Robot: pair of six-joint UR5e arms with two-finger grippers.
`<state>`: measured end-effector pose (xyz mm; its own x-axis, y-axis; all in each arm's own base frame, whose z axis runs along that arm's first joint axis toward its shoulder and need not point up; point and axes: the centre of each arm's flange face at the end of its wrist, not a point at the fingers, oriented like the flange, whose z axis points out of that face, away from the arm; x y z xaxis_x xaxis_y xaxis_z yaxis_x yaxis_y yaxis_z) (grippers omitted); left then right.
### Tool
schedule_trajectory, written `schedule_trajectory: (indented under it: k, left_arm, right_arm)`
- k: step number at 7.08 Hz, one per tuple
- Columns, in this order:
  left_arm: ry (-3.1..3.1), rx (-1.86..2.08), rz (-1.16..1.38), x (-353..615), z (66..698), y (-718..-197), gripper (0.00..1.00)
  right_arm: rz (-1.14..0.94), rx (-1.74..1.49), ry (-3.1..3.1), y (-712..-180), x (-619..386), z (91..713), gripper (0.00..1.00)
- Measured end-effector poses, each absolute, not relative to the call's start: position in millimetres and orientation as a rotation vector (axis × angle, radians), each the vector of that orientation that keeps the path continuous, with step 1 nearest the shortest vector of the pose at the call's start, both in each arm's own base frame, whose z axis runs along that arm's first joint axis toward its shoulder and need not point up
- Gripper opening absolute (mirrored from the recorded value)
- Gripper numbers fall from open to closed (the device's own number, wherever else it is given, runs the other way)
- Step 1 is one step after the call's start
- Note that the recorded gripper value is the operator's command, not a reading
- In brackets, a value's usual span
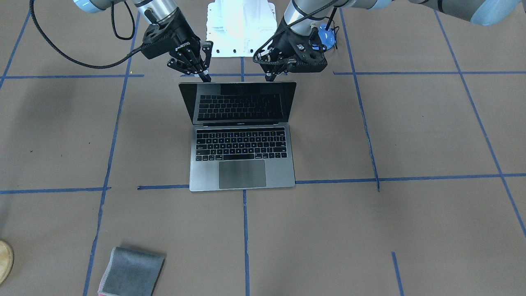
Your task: Close laptop
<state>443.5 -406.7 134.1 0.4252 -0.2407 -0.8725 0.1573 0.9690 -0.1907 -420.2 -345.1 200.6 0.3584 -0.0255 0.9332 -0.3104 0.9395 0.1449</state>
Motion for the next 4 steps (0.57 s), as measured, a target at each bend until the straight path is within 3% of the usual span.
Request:
schedule_trajectory:
  k: [4]
  left_arm:
    - [1.094,-0.057,-0.274,453,142,-445,0.01]
  right_arm:
    - [0.271,0.343,-1.129,-415,-444,207,0.00]
